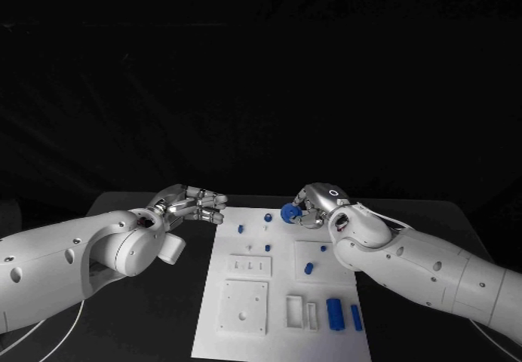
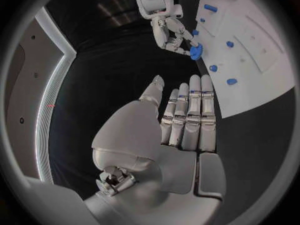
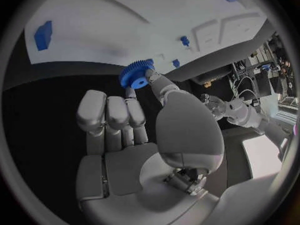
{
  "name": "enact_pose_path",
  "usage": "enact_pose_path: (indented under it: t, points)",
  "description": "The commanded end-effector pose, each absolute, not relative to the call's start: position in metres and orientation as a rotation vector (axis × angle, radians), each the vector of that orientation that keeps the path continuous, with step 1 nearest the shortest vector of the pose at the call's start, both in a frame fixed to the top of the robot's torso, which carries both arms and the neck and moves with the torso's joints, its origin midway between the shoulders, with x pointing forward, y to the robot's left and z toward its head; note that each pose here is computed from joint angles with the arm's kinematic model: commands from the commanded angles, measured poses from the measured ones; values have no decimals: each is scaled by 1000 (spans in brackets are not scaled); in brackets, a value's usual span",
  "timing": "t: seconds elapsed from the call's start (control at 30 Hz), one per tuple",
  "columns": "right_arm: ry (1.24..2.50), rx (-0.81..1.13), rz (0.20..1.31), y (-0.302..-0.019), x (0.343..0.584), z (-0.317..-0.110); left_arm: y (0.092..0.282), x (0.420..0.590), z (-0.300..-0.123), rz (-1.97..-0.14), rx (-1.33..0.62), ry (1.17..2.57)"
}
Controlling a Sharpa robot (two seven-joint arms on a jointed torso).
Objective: Assemble the parts on the task board
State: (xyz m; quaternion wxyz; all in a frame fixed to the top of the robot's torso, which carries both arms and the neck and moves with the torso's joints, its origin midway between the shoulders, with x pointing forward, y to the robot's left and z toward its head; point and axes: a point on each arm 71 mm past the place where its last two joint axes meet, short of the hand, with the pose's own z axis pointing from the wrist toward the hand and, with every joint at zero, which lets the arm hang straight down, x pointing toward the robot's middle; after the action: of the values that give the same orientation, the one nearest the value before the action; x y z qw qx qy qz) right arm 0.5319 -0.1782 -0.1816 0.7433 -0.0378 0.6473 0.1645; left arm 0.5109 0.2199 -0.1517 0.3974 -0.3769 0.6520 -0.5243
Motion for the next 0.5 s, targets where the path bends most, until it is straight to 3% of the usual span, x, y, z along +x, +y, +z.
enact_pose_path:
  t: [0.03,0.5]
  points:
    - [1375,-102,391,-167,526,-176,218,511,-151,-1341,-940,1656]
    - [1408,-160,435,-133,520,-191,215,511,-151,-1345,-937,1659]
